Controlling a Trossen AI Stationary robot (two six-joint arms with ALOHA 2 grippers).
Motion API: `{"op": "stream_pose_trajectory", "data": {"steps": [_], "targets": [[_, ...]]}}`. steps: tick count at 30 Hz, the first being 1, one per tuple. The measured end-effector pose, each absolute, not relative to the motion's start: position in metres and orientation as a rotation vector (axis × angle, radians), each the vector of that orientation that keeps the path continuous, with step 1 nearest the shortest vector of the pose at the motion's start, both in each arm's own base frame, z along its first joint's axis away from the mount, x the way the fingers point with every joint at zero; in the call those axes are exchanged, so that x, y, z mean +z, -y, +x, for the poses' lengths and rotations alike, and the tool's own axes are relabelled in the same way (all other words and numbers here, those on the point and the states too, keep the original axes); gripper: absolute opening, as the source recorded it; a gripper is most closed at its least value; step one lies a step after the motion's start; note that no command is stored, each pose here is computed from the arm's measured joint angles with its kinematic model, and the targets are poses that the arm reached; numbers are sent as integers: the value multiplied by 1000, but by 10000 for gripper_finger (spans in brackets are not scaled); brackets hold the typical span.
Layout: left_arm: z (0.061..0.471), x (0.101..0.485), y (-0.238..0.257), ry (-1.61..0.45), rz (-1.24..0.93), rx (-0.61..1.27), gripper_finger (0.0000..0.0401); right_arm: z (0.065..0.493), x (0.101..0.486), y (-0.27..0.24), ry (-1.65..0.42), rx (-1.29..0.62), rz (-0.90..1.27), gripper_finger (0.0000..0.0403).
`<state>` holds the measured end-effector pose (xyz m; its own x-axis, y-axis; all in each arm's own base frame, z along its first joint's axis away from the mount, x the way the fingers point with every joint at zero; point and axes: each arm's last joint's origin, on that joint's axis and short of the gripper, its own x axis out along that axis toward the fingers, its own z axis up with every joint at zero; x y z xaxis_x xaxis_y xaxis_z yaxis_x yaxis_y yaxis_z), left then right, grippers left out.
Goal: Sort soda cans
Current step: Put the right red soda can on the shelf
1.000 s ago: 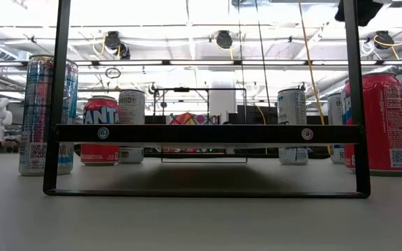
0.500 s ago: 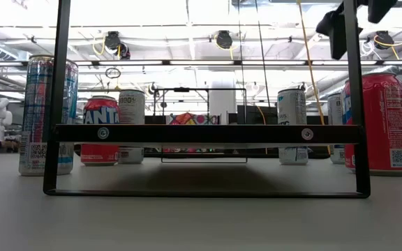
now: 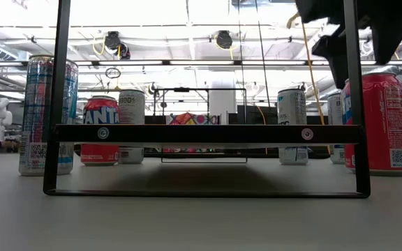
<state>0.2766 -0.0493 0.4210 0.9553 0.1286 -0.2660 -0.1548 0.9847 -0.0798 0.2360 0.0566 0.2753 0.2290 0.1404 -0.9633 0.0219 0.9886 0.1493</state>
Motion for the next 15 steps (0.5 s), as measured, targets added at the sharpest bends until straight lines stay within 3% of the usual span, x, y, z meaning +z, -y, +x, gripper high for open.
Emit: {"op": "stream_pose_trajectory", "data": {"steps": [15], "targets": [[277, 421, 49, -263, -101, 143, 20, 233, 227, -56, -1374, 112, 213, 353]]}}
